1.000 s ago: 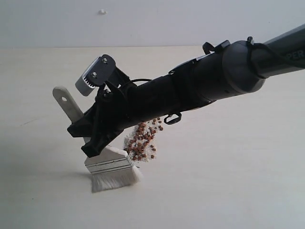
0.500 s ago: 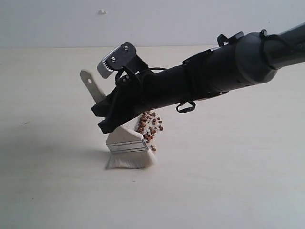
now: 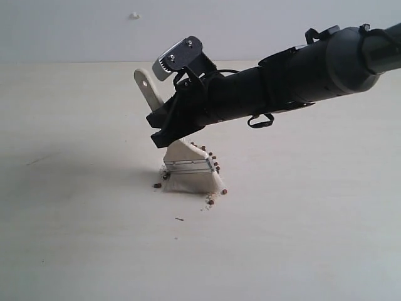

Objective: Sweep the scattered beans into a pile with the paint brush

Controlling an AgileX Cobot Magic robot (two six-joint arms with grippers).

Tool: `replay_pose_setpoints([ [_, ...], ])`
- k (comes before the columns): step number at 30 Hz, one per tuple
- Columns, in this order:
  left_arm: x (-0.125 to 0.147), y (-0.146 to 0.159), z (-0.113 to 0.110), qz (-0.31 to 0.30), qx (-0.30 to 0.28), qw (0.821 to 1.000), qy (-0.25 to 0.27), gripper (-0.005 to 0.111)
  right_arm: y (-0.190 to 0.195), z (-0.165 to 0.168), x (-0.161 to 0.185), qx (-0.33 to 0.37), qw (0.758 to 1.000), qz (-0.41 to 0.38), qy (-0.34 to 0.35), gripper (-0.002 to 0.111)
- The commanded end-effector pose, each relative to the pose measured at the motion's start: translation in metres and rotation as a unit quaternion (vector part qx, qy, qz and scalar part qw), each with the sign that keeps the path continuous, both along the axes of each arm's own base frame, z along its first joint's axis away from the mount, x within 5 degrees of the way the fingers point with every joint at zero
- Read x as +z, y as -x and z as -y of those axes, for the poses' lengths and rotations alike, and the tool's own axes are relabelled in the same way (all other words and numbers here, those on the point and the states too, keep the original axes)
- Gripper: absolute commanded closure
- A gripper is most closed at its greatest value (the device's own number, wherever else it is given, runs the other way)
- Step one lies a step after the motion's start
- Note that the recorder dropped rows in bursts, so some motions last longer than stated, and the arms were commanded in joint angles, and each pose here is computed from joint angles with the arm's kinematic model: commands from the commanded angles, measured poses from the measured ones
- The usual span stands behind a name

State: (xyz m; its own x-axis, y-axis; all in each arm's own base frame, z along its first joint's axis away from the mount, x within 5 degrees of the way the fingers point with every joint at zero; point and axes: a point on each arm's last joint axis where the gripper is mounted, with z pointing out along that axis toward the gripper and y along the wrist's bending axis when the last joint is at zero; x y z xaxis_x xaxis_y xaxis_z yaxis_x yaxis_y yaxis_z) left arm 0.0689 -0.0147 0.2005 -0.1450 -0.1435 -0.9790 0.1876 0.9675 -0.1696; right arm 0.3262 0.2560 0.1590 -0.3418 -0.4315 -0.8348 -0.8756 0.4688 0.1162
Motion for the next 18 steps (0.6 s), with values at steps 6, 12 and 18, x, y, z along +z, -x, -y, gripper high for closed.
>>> replay_pose_setpoints([
  [6, 0.0, 0.001, 0.0, 0.003, 0.002, 1.0, 0.002, 0.107, 0.003, 0.001, 0.033, 0.004, 0.999, 0.011, -0.04, 0.108],
  [12, 0.0, 0.001, 0.0, 0.003, 0.002, 1.0, 0.002, 0.107, 0.012, 0.005, 0.074, -0.004, 0.996, 0.024, -0.082, 0.108],
  [18, 0.0, 0.001, 0.0, 0.003, 0.002, 1.0, 0.002, 0.107, 0.022, 0.0, 0.079, 0.03, 0.992, -0.01, -0.123, 0.108],
])
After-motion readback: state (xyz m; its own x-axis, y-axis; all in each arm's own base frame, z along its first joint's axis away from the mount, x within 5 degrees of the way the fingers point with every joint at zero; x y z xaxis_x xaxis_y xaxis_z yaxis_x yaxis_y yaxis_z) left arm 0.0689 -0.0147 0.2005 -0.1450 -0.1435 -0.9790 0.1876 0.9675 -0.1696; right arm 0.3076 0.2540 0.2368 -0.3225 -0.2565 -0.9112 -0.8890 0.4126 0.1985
